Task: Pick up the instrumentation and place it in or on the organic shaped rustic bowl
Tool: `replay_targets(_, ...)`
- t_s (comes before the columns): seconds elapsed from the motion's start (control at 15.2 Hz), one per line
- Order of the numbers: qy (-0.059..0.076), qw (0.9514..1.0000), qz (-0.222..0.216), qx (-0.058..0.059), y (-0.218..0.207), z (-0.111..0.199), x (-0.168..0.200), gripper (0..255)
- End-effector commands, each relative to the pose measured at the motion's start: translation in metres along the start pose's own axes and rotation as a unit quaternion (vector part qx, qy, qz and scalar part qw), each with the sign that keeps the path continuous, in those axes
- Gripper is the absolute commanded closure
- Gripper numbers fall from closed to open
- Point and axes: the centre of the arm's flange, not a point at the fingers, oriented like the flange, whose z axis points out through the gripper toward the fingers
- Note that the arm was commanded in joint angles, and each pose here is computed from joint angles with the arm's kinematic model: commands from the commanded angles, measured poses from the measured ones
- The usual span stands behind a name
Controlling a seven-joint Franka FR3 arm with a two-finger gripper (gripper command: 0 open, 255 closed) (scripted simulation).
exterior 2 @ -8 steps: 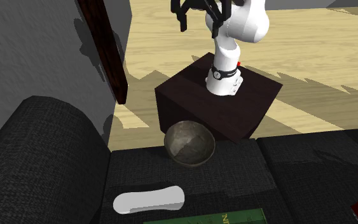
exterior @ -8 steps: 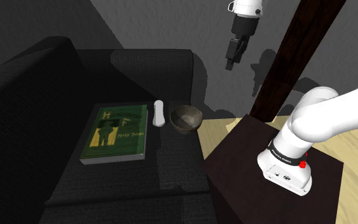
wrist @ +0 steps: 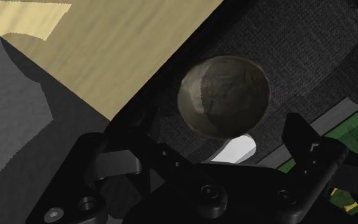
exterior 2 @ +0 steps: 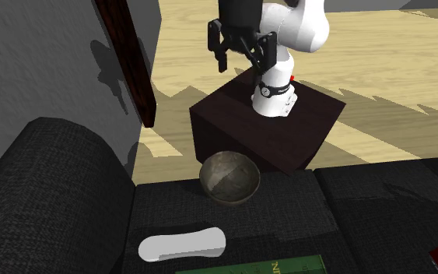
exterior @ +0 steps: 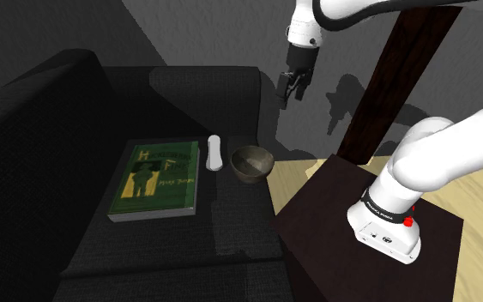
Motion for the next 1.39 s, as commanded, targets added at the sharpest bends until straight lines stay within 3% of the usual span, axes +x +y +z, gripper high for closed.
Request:
replay_targets(0.0,0.003,0.9997,0.022,0.000,-0.010,0.020,0.016,0)
replay_targets(0.66,0.012,0.9917,0.128,0.000,-0.041,0.113,0.101,0)
replay_targets(1.32,0.021,0.9723,0.233,0.000,-0.053,0.204,0.193,0)
